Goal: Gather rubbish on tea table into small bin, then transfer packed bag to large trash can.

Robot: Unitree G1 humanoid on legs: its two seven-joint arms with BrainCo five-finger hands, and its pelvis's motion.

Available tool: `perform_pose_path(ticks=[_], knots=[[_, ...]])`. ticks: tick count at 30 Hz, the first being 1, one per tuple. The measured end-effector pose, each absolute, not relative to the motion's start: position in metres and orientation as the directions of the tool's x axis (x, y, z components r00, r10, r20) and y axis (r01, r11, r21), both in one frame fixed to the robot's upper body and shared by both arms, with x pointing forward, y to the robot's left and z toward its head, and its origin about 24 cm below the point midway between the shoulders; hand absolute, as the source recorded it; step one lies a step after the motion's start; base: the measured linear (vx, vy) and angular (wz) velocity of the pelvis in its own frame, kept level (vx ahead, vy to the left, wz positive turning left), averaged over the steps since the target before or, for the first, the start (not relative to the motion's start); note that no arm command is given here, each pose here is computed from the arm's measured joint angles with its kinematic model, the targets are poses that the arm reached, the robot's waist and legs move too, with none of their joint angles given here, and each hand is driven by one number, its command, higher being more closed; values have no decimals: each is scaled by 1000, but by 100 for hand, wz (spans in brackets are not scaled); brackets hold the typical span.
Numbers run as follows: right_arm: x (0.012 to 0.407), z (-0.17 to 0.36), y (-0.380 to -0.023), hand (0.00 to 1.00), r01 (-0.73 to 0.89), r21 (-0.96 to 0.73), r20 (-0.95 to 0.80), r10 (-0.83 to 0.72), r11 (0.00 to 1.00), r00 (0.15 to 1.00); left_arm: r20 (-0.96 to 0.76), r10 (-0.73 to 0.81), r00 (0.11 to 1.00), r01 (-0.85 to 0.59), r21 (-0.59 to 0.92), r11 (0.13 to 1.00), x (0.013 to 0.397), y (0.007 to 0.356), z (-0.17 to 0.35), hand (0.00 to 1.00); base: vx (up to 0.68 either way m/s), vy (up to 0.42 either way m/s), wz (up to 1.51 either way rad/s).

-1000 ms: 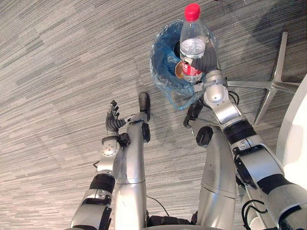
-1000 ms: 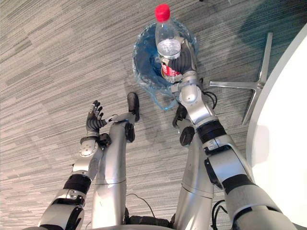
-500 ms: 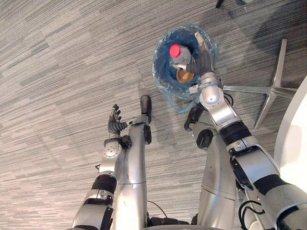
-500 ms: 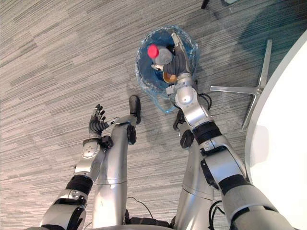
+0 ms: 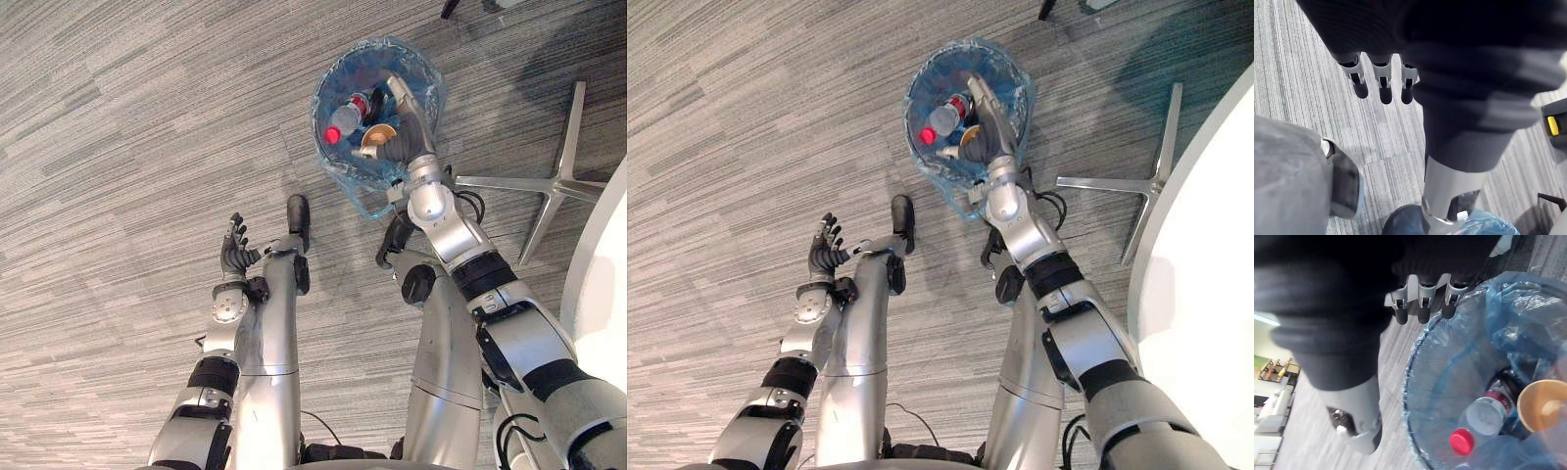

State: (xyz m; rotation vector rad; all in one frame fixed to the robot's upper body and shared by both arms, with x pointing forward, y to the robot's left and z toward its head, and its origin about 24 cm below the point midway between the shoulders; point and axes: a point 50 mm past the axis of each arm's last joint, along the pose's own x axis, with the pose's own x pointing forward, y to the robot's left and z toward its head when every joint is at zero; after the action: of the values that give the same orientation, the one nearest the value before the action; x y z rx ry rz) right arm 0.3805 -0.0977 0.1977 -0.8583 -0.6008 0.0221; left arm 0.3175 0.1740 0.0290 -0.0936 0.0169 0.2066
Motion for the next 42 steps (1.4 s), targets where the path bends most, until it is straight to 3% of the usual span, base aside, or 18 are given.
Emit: perform_pose_path(ticks=[9, 14, 20, 27, 28, 42], knots=[[375, 174, -83, 0, 249, -876, 419, 394, 413, 818, -27, 208, 978, -210, -84, 974, 317, 176, 28, 0, 0, 0, 0], [380, 151, -81, 0, 204, -943, 304, 430, 262, 850, -19, 210, 978, -211, -86, 974, 317, 176, 28, 0, 2, 1, 2], [390, 146, -89, 0, 192, -961, 255, 368, 199, 894, -1, 214, 977, -213, -97, 972, 317, 177, 30, 0, 7, 4, 4], [401, 160, -97, 0, 254, -942, 307, 263, 217, 915, 8, 242, 970, -238, -152, 959, 317, 179, 33, 0, 2, -15, 13], [401, 161, -97, 100, 260, -941, 312, 255, 218, 915, 10, 243, 970, -238, -153, 959, 317, 179, 33, 0, 6, -25, 5], [406, 166, -110, 100, 252, -901, 322, 156, 352, 934, 23, 237, 971, -230, -172, 958, 318, 177, 37, 0, 7, -20, 7]])
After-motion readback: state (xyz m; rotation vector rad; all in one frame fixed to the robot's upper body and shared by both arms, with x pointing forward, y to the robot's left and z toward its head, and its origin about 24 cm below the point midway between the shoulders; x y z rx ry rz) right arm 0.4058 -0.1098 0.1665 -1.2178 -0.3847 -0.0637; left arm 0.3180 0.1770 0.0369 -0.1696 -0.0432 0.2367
